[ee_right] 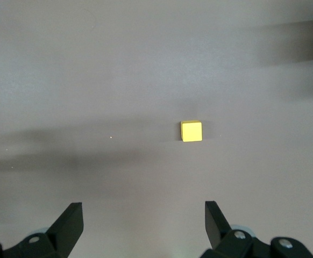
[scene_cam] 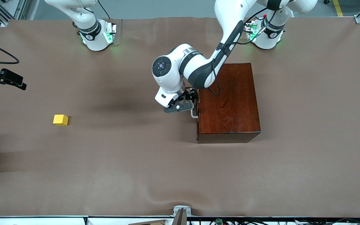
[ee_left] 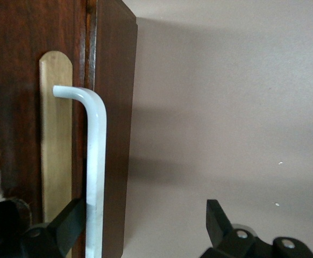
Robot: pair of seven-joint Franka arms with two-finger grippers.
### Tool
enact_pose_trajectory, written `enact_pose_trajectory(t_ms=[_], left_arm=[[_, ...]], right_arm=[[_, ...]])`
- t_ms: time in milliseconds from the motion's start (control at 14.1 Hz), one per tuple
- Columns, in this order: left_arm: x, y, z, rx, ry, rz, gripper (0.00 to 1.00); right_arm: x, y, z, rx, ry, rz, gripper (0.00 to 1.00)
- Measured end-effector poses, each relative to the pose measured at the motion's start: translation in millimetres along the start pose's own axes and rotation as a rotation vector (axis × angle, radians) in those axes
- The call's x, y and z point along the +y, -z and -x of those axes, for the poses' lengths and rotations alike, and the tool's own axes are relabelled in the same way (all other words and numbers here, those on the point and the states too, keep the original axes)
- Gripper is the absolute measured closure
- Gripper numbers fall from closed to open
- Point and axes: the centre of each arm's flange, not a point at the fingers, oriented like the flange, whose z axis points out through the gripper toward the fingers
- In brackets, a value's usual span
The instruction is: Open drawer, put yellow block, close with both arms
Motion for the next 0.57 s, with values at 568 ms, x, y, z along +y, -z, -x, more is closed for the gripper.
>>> enact_pose_trajectory(t_ms=[568], left_arm=[[3.4, -6.8, 2.9, -0.002, -0.006, -0.008, 0.00]], right_arm=[[0.0, 0.0, 0.0, 0.000, 0.000, 0.000, 0.00]])
